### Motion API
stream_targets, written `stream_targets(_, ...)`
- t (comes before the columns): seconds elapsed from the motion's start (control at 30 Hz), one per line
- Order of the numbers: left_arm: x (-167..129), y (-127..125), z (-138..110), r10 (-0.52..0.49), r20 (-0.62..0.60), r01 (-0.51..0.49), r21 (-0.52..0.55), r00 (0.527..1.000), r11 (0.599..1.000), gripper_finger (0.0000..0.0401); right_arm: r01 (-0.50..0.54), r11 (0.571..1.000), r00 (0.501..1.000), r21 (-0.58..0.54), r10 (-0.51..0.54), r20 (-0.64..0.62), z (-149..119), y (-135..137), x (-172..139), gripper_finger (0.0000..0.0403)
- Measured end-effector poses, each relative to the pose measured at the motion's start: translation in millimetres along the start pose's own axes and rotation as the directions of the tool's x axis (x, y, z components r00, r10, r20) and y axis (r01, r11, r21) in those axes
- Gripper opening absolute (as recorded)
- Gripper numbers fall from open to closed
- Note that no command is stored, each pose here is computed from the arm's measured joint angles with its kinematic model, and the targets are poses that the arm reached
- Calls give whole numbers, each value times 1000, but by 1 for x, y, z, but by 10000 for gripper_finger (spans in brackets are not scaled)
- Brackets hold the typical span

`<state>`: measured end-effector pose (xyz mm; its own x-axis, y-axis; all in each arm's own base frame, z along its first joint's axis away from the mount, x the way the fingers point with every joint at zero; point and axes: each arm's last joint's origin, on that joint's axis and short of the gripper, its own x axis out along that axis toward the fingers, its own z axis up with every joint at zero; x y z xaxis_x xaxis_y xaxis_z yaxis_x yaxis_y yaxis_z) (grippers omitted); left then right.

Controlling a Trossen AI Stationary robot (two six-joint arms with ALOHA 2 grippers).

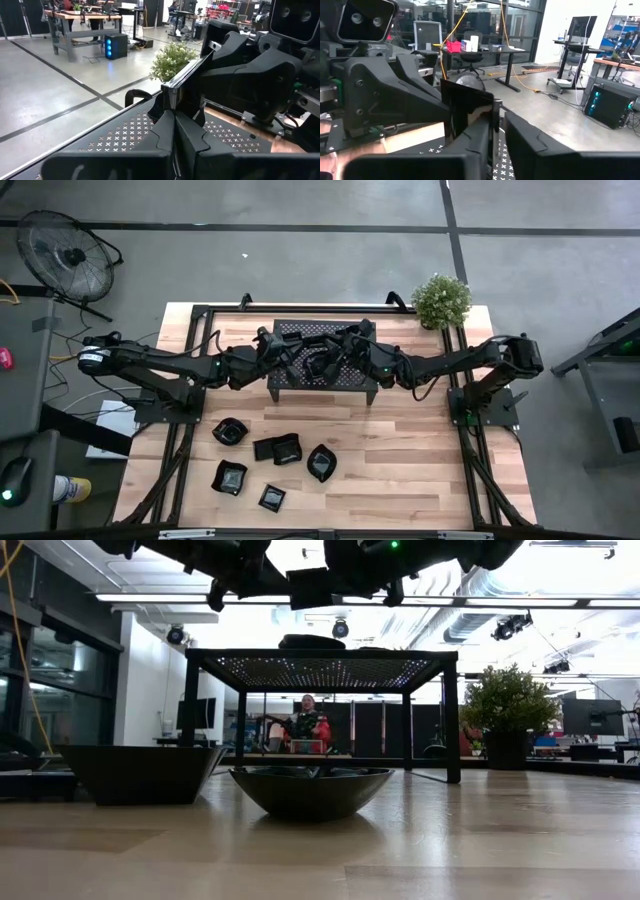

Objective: Pick & Place Mini shaped plates
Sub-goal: Stack the black square plate on top of the black square plate on the shelf

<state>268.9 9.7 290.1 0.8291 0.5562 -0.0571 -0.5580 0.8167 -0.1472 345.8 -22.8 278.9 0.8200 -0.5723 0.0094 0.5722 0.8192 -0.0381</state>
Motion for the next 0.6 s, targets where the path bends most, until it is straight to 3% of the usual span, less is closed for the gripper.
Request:
stream_targets(0.27,0,0,0,0,0,0,0,1000,1000,1,4,1000,1000,18,-4,1,0,0,0,127)
stream_targets(0.6,-3,2,4,22,11,-22,1,1000,1000,1,-16,1000,999,27,15,39,20,-5,-12,145)
